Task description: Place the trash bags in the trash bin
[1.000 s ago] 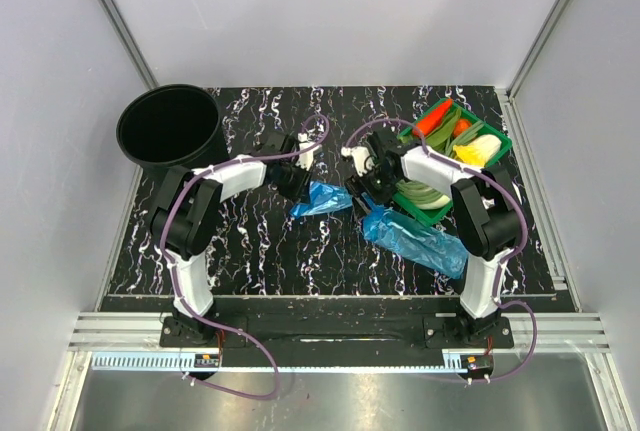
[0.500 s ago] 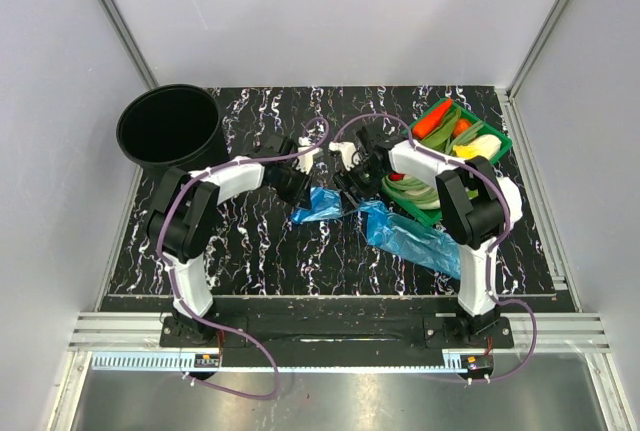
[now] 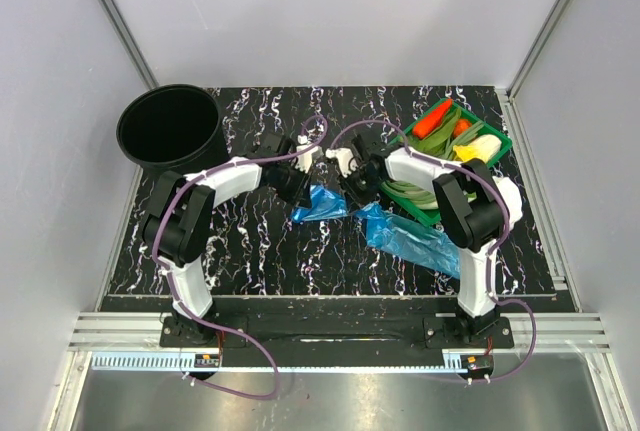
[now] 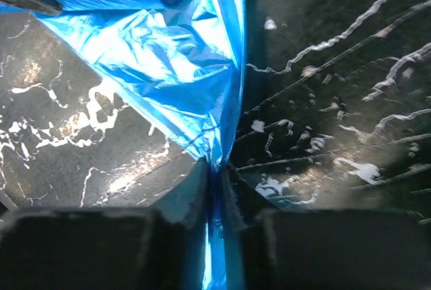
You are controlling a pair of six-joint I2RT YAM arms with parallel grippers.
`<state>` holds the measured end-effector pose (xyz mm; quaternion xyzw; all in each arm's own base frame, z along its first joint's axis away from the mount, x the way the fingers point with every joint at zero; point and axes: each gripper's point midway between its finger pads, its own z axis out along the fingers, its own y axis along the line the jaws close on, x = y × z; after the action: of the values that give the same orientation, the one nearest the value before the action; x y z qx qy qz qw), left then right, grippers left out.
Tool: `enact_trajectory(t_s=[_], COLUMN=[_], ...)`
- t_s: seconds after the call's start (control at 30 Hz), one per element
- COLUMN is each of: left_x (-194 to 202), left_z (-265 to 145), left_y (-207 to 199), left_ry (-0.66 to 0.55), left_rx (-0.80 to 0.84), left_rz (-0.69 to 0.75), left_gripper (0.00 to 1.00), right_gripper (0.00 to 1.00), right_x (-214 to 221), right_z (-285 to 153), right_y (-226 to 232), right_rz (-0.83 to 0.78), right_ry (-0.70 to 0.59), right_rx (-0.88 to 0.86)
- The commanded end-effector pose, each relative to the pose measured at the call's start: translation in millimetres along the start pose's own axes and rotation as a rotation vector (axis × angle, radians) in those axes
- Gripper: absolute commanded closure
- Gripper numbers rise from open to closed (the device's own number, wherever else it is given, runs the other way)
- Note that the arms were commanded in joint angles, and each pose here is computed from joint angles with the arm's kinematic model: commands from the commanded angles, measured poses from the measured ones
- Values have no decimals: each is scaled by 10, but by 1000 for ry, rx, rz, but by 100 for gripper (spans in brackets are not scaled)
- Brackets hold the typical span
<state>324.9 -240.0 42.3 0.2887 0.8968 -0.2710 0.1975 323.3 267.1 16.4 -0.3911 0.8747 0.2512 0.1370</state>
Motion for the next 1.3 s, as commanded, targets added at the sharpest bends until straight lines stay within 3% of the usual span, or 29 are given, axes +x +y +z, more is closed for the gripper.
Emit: enact_trajectory(t_s=[0.0, 0.03, 0.07, 0.3, 0.5, 0.97, 1.27], left_x=[-177, -188, -179, -274, -430, -387, -481], left_z=[-139, -148, -161, -494, -924, -1405, -1753], left_y=[-142, -164, -190, -274, -397, -1147, -1069], left_ry=[-74, -78, -79, -229, -374, -449, -517], left_rx=[55, 65, 77, 174, 261, 680, 720], left_rz=[46, 50, 55, 82, 138, 279, 282], left_gripper=[100, 100, 100, 100, 100, 100, 100], right_gripper=[89, 99, 100, 100, 100, 100, 100], right_x=[208, 216, 231, 312, 537, 715, 844], right_z=[93, 105, 113, 92, 211, 361, 418], right_y=[55, 39, 18, -206, -342, -365, -388], right_rz=[4, 3, -4, -2, -28, -119, -128], right_ry=[77, 80, 88, 106, 223, 329, 384], right_rx=[82, 106, 138, 291, 373, 467, 469])
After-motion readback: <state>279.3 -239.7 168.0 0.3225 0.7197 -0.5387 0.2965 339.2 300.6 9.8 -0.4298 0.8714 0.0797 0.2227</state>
